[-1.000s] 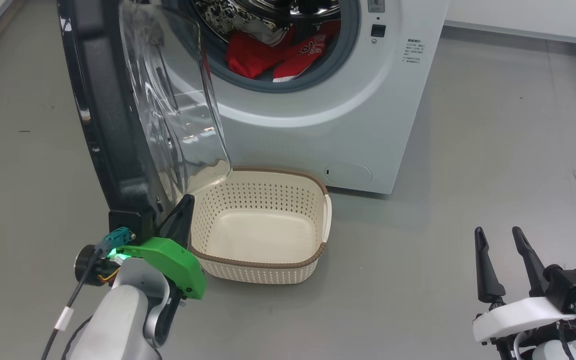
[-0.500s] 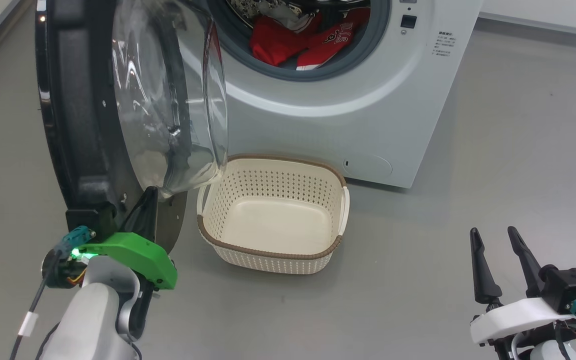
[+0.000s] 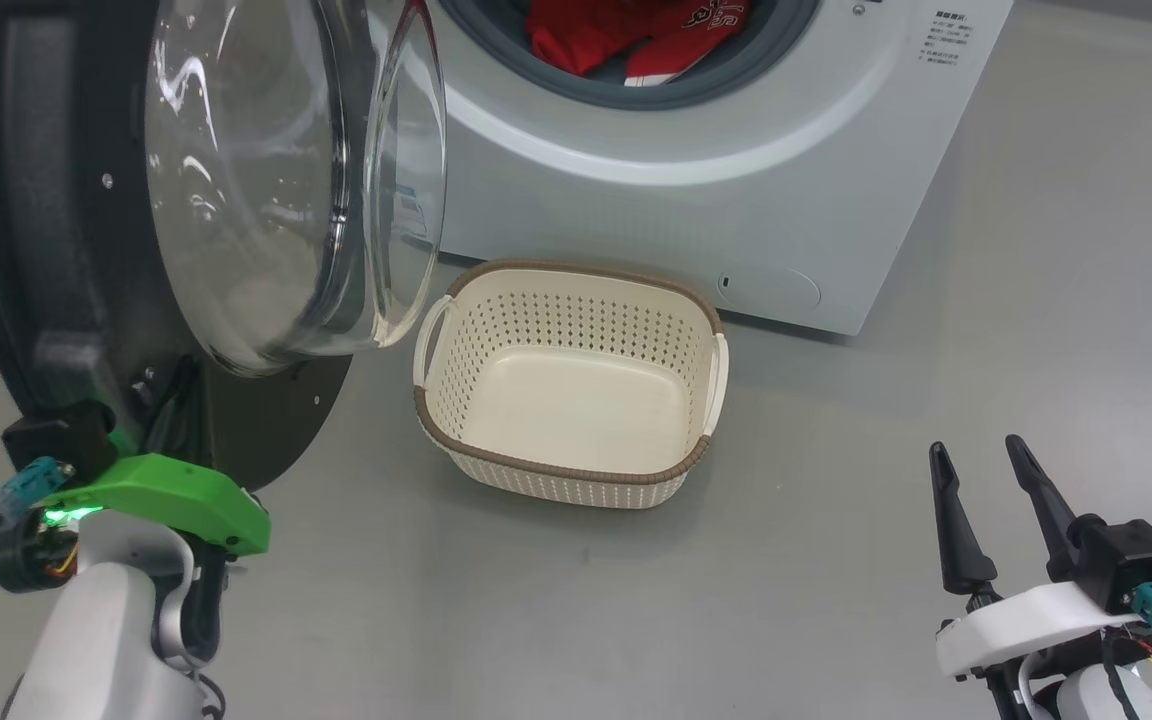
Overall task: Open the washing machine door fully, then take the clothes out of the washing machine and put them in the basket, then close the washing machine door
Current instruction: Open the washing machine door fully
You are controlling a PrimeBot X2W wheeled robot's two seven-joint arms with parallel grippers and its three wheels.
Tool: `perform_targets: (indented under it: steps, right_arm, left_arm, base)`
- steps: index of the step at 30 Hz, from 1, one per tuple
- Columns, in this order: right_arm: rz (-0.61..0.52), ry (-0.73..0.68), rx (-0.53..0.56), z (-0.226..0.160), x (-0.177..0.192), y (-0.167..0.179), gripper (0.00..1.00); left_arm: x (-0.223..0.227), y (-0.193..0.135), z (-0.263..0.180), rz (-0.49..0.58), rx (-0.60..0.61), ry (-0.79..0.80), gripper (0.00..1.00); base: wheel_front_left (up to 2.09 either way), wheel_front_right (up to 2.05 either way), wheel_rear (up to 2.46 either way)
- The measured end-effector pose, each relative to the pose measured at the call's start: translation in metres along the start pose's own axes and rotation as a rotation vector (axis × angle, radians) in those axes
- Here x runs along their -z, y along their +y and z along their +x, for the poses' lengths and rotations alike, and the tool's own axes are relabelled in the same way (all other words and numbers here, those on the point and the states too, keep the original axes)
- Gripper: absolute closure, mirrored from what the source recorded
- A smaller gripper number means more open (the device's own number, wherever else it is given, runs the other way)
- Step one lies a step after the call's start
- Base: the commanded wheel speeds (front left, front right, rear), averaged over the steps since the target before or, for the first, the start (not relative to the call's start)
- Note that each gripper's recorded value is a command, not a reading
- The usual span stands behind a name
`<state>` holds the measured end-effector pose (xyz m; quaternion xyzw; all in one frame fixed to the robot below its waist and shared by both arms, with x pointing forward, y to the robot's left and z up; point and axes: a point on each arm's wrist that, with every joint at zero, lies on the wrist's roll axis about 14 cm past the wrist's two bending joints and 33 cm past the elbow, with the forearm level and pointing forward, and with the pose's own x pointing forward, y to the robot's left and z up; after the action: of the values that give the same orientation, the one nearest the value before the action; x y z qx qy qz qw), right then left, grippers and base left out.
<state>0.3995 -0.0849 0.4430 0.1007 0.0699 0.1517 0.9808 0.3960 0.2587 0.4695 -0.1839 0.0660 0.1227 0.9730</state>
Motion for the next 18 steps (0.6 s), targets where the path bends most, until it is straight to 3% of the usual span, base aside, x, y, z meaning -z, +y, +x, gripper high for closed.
perform_targets:
  steps: [18]
  right_arm:
    - [-0.016,0.080,-0.064,0.022,0.026,0.009,0.00]
  left_arm:
    - [-0.034,0.090,0.018,0.019,-0.237,-0.080,1.00]
  base:
    - [0.00,0.00,0.00]
